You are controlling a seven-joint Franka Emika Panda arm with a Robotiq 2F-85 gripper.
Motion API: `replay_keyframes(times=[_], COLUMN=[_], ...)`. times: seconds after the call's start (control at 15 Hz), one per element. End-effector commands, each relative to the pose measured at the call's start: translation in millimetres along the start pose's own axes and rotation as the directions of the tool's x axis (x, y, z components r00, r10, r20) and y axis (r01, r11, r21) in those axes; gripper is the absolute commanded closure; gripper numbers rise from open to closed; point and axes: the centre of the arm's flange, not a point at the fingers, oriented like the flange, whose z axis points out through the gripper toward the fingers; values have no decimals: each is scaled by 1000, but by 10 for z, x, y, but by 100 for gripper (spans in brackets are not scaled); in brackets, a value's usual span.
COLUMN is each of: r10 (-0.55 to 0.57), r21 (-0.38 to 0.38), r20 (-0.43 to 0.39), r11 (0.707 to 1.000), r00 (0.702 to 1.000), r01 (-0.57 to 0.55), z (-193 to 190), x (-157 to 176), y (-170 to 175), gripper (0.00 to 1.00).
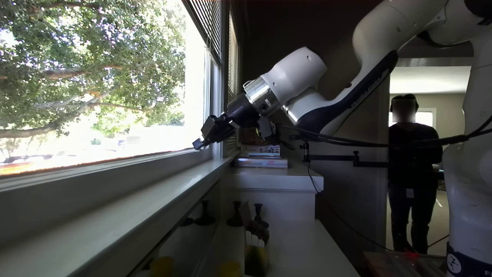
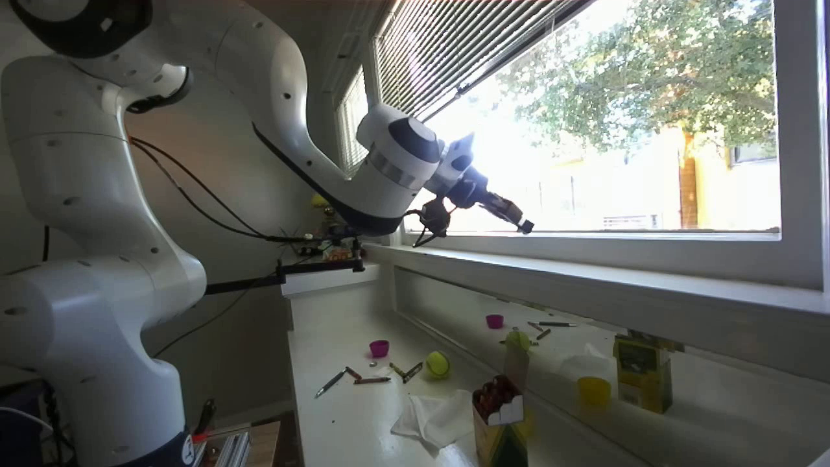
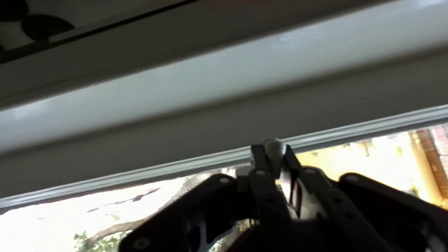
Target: Close the window blinds
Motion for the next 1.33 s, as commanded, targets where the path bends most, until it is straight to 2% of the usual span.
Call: replay_keyframes(times=[0.0,0.53,0.8,1.27], r10=[-33,-94,-81,-145], r21=[107,282,365,420], r20=[14,-66,-59,-54], r11=[994,953,926,894], r00=[999,993,995,988], r01=[32,109,97,155], z=[-363,-713,-774,-830], x=[30,-32,-93,-504], y=[-381,-1387,-1900,-2615], gripper=[97,97,97,97])
